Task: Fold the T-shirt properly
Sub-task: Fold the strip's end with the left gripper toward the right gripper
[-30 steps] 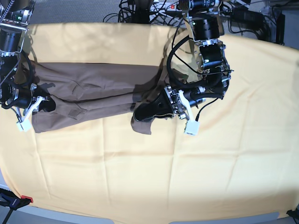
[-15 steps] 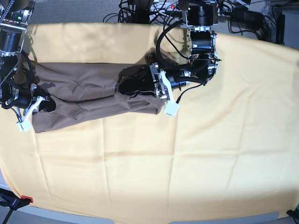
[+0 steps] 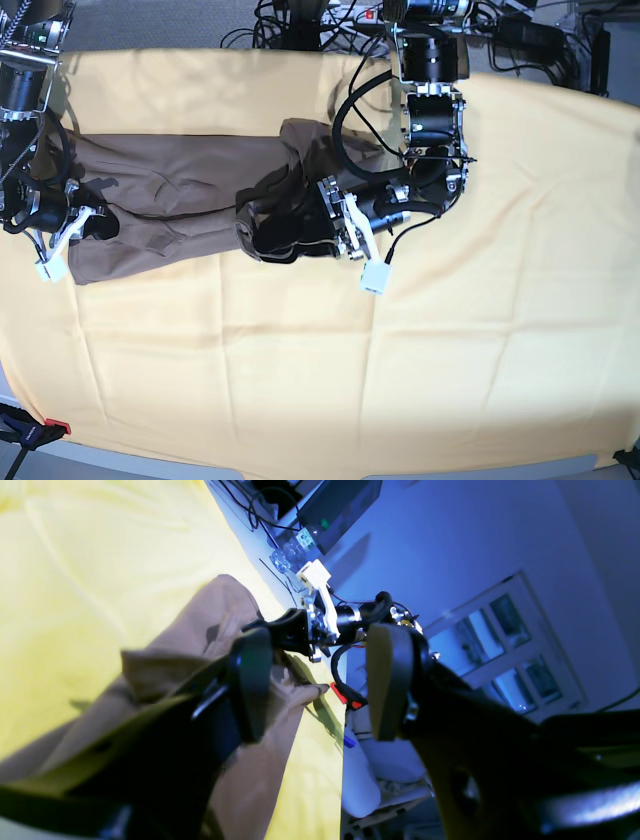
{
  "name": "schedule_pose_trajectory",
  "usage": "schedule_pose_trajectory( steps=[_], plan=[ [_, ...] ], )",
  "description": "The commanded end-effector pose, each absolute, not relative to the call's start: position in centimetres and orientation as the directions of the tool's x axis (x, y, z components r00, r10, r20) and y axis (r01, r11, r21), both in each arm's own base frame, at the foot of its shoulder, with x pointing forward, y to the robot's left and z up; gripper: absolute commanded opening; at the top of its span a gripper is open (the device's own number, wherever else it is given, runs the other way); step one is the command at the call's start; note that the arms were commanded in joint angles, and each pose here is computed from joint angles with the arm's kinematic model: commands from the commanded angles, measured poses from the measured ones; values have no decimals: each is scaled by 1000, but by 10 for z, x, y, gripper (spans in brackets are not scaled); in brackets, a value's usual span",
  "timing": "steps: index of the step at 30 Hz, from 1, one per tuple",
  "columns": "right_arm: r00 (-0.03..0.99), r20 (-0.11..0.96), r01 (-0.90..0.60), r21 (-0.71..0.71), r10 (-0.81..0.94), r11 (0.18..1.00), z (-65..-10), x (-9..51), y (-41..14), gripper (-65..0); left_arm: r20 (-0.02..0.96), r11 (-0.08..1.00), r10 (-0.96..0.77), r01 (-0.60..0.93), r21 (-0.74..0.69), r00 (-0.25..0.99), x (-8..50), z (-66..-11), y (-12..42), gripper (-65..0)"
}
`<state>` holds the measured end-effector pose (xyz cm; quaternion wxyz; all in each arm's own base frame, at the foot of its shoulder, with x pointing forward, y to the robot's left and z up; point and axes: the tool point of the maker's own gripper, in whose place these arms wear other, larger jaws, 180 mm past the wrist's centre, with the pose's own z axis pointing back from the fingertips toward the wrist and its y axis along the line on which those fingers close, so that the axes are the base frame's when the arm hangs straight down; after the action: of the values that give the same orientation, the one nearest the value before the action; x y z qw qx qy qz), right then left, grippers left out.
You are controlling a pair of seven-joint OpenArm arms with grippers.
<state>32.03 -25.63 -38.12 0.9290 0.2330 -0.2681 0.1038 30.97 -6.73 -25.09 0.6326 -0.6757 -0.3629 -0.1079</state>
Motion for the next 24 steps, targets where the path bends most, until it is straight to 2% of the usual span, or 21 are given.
schedule_pose_trajectory(
  steps=[1,8,9,10,11,12,22,24],
  plan=[
    [829,553,-323,356,81,877,-375,324,-262,-650,627,35,390,669,-743,675,317,-229,-69,-324],
    [828,555,-323,357,80,876,-375,324,-262,-650,656,33,385,701,-713,649,325,-215,-67,-331],
    [827,556,-324,358,78,876,-374,325,-262,-650,661,20,388,711,-703,642,327,-209,-66,-378],
    [828,556,-324,358,79,876,-374,325,-262,-650,667,3,391,723,-690,635,326,-202,-64,-476],
    [828,556,-324,358,79,876,-374,325,-262,-650,679,-11,385,738,-674,625,325,-195,-62,-612],
    [828,556,-324,358,79,876,-374,325,-262,-650,695,-20,376,755,-655,613,323,-189,-60,-650],
    [827,557,-323,357,78,876,-374,325,-262,-650,794,40,352,840,-541,495,306,-165,-45,-650],
    [830,552,-323,354,82,878,-375,324,-262,-650,828,122,280,837,-533,486,302,-182,-39,-650]
  ],
)
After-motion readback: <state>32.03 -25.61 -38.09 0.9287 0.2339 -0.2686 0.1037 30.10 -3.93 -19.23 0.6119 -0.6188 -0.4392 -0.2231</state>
